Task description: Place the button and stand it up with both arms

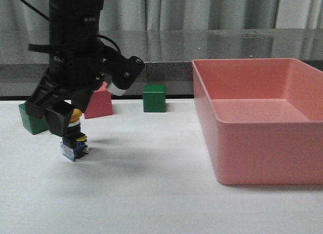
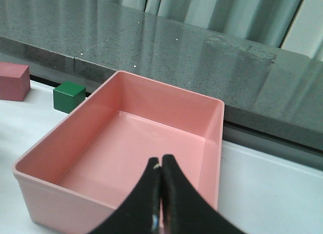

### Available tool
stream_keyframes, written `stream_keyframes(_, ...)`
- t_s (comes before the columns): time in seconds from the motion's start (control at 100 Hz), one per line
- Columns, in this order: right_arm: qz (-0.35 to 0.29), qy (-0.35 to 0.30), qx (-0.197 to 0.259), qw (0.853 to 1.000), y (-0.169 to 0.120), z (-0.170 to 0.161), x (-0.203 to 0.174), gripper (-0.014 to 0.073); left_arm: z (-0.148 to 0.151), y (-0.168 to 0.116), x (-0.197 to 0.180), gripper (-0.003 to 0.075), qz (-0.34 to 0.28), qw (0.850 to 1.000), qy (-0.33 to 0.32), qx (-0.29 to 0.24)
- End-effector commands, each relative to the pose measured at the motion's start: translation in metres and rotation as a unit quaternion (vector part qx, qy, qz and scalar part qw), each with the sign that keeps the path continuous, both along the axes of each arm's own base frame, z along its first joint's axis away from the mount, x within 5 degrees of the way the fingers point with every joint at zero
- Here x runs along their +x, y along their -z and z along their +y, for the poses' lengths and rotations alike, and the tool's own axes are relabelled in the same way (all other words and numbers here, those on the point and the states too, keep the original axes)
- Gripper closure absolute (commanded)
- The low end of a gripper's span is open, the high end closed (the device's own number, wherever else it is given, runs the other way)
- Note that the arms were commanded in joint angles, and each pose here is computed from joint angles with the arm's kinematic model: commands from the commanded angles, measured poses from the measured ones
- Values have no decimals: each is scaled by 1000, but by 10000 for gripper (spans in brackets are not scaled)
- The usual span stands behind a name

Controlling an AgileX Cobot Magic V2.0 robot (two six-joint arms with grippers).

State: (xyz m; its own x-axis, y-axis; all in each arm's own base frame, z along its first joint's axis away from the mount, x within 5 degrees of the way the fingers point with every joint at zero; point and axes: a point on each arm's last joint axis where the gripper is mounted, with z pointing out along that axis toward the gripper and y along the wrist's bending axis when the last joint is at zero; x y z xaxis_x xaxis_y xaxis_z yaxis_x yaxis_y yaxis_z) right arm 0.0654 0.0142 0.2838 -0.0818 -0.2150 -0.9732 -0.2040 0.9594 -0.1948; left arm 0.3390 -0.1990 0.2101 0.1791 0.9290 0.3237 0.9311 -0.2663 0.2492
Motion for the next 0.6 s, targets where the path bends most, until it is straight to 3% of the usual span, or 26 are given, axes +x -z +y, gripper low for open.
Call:
stream_keyframes(0.0,-41,11,11,999,-14,-2,0,656,8,-45,-8,257,-39,999,-14,-15)
stream_keyframes(0.21,-41,11,11,999,-14,-2,0,656,41,-86,-23,315,-32,995,-77,-47)
stream_keyframes(0.28,-41,11,11,999,-14,-2,0,656,56,-99,-26,391,-30,991,-107,-79)
stream_keyframes(0.37,-41,11,11,999,-14,-2,0,656,80,-116,-28,555,-34,979,-151,-132)
stream_keyframes(0.45,-41,11,11,999,-14,-2,0,656,99,-131,-31,744,-40,960,-193,-201)
stream_keyframes(0.59,-41,11,11,999,-14,-2,0,656,134,-161,-34,740,-89,895,-268,-345)
